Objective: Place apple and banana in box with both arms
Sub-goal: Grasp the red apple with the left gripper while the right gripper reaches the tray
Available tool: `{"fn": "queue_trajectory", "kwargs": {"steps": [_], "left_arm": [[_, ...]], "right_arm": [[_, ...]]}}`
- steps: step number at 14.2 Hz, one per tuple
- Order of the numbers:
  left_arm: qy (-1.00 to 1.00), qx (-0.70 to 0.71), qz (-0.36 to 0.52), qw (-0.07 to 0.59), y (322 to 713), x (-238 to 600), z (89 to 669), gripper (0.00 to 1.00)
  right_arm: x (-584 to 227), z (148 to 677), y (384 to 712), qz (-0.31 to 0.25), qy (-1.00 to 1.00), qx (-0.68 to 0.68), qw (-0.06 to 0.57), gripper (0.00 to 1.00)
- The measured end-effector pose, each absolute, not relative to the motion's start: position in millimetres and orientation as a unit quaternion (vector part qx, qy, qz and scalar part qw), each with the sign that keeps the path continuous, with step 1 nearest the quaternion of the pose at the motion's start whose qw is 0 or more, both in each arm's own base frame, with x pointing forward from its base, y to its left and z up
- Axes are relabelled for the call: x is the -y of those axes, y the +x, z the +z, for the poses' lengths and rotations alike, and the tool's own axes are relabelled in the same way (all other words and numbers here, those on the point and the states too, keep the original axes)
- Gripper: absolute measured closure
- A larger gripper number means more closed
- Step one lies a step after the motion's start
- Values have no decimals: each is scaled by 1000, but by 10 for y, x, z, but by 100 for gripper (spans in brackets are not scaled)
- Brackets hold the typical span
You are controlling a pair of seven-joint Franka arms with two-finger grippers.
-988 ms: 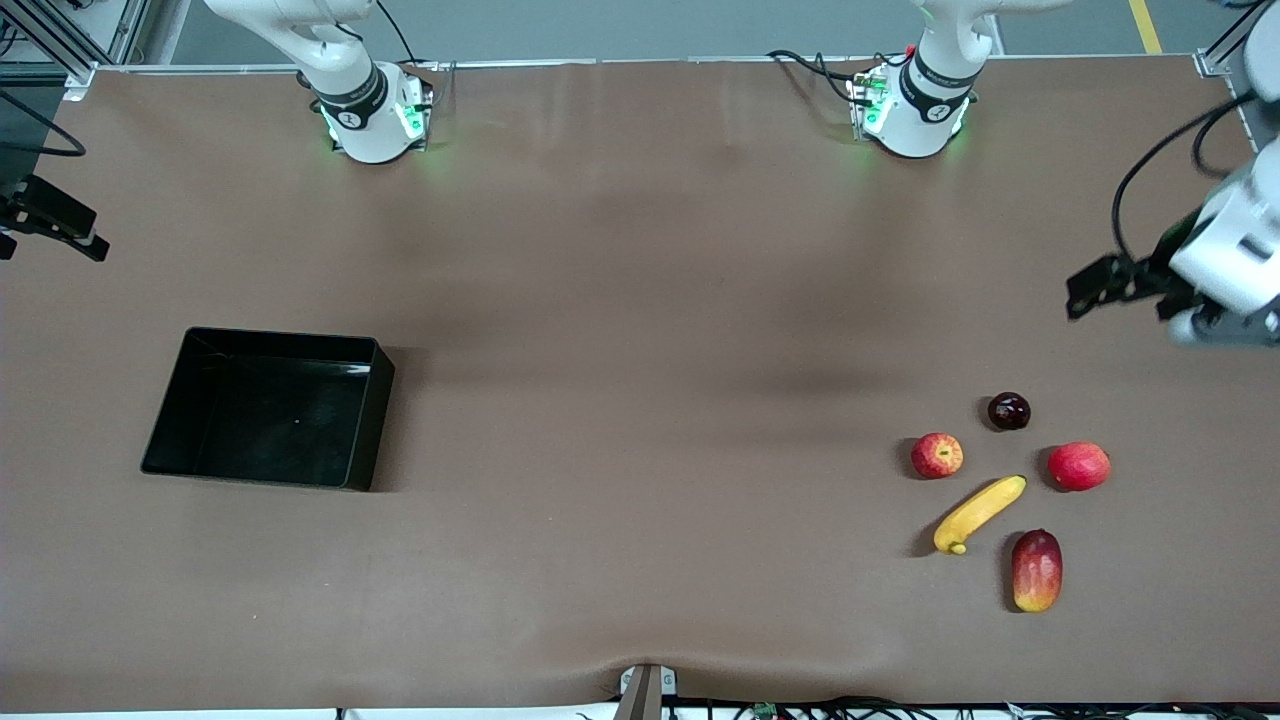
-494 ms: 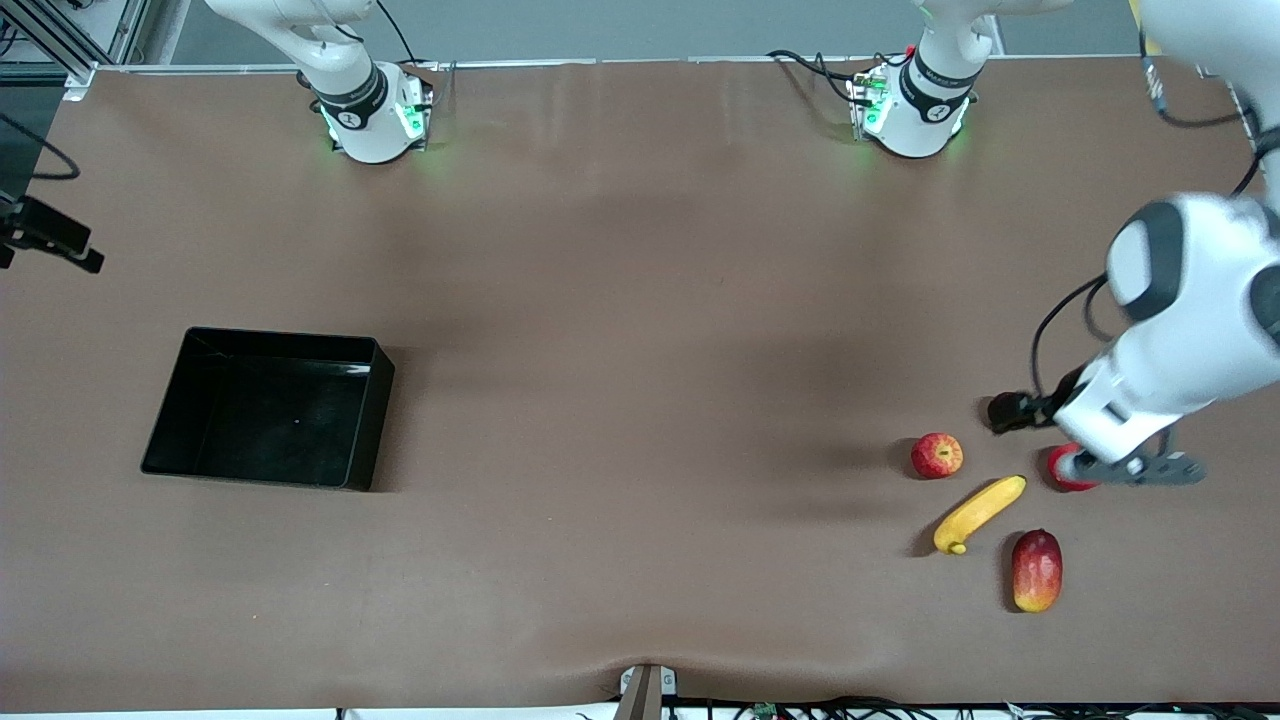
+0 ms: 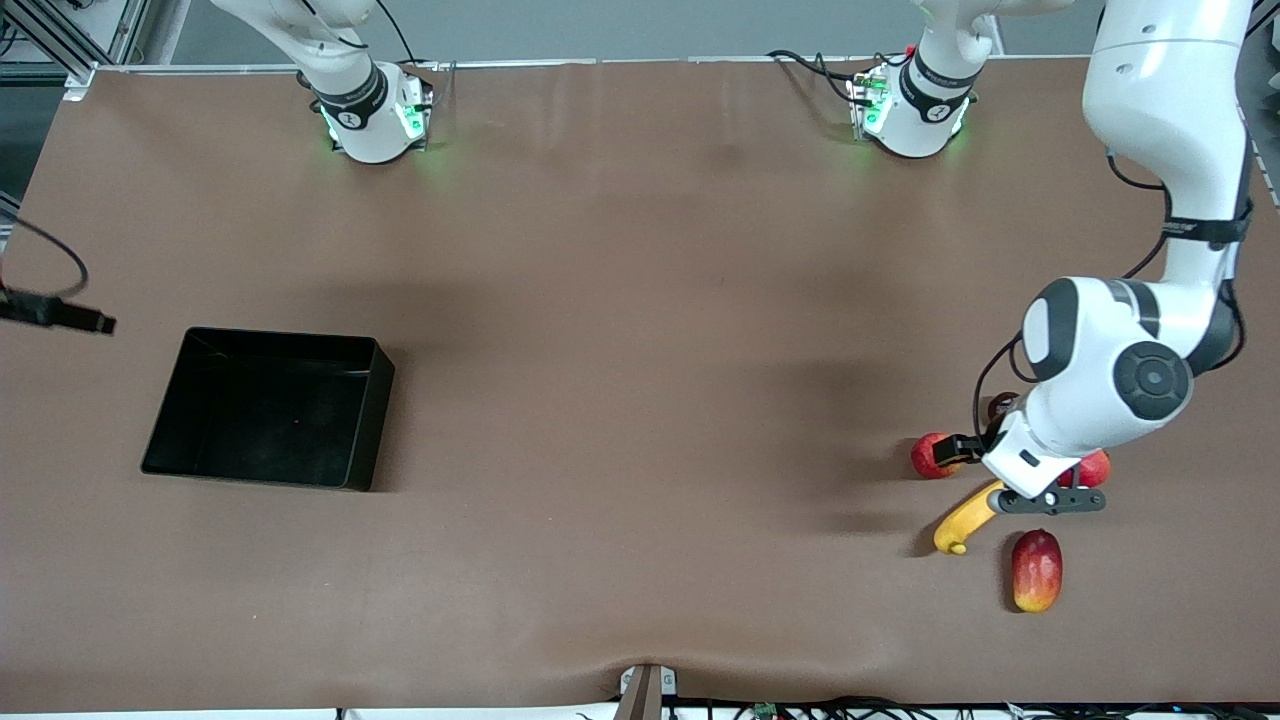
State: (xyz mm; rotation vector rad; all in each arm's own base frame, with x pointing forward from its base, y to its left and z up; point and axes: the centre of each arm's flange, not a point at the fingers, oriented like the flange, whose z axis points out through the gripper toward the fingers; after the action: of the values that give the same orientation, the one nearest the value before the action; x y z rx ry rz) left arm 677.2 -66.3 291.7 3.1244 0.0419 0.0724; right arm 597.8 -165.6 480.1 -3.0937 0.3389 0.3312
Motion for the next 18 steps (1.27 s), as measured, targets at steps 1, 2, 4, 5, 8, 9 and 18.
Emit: {"fn": "queue_trajectory", "kwargs": {"steps": [1,2,4,5,8,9,18], "left_arm": [[999,-20,25,9,6716,661,2778,0],[999,-28,26,10,6661,659,2646,0],[999,-42,25,11,6562,658,2414,0],[999,-44,22,11,6525,656,2325,0],[999,-45,13,10,6482,654,2175,0],[999,-45,11,10,6476,653,2150,0],[999,-45,26,12,6544,663,2224,35]], "right_arm": [[1796,4554,6046,109,-989,-97,8,0],[1931,4344,6092,110,-990,-84,10,0],[2155,3962,6160,110,-991,-74,12,0],[2214,3773,6195,111,-991,-71,12,0],[2244,3195,6274,123,-991,-44,17,0],[2240,3016,6288,126,-991,-36,18,0],[2393,2224,6143,140,-990,9,32,64]]}}
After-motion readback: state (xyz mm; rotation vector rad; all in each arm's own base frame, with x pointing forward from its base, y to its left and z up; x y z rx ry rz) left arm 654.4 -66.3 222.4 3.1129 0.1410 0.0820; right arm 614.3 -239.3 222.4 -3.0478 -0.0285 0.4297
